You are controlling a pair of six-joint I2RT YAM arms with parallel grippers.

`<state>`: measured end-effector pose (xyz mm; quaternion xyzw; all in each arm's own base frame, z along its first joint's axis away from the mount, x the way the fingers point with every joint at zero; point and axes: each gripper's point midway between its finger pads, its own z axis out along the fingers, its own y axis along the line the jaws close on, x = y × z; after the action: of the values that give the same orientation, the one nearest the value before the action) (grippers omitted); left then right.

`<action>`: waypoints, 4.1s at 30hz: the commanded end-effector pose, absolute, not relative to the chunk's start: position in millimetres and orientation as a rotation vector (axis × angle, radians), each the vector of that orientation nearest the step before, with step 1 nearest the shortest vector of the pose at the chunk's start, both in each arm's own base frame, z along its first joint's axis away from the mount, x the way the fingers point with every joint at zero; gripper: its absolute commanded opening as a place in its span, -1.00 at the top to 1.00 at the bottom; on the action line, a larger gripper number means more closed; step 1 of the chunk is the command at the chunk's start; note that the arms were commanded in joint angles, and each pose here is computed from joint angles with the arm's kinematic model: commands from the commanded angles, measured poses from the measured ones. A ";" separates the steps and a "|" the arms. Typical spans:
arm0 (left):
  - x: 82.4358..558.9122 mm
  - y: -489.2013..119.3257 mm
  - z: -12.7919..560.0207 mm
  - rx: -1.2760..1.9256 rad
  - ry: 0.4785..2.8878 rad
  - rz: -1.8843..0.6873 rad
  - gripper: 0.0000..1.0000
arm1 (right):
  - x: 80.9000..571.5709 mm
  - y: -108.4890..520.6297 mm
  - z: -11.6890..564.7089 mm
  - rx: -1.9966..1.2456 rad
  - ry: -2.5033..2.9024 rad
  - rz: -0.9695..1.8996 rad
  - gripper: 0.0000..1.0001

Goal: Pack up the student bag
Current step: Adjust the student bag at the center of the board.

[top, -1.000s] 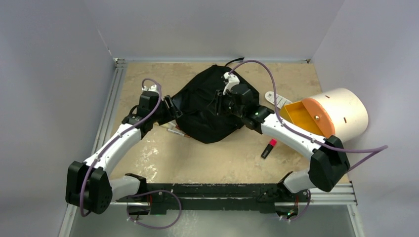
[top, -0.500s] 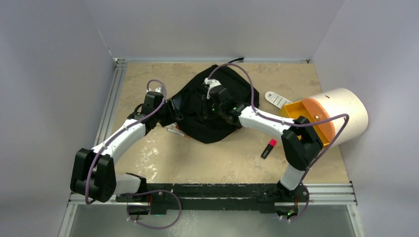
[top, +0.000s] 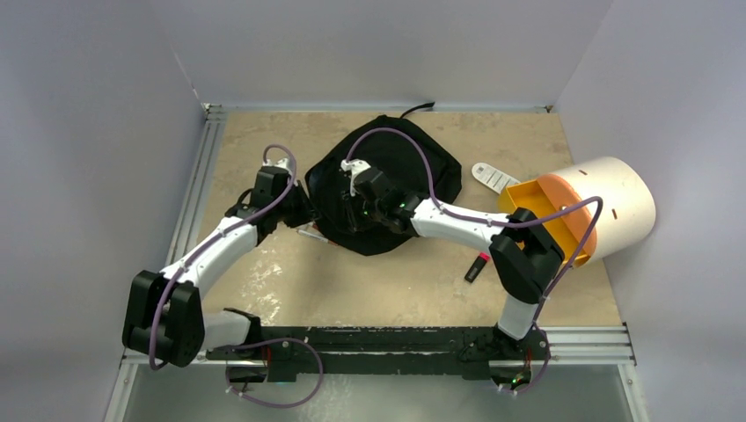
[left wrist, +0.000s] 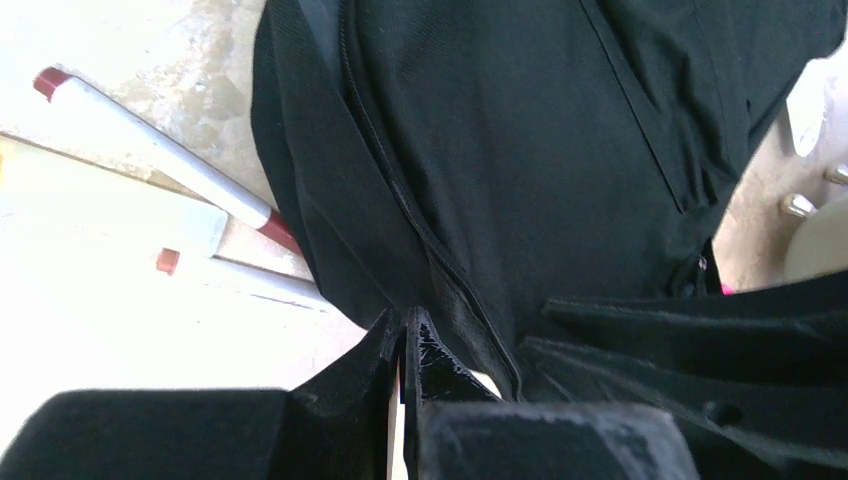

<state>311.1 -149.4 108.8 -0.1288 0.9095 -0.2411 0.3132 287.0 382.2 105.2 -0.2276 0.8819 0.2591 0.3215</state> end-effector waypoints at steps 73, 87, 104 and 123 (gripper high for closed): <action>346.1 -142.2 90.5 -0.432 2.381 -0.468 0.06 | 285.8 381.8 194.8 -0.627 2.060 0.741 -0.34; 346.9 -142.4 96.4 -0.427 2.374 -0.470 0.06 | 303.2 402.7 143.8 -0.755 2.141 0.653 -0.27; 353.7 -139.8 117.1 -0.468 2.323 -0.487 -0.03 | 334.0 377.9 147.4 -0.490 2.155 0.593 0.82; 375.2 -141.5 111.2 -0.471 2.392 -0.410 -0.12 | 359.0 351.0 149.2 -0.338 2.179 0.707 0.94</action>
<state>360.2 -145.7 98.7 -0.1757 0.9164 -0.1705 0.3168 358.3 343.8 123.7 -0.1357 0.8807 0.2528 0.3770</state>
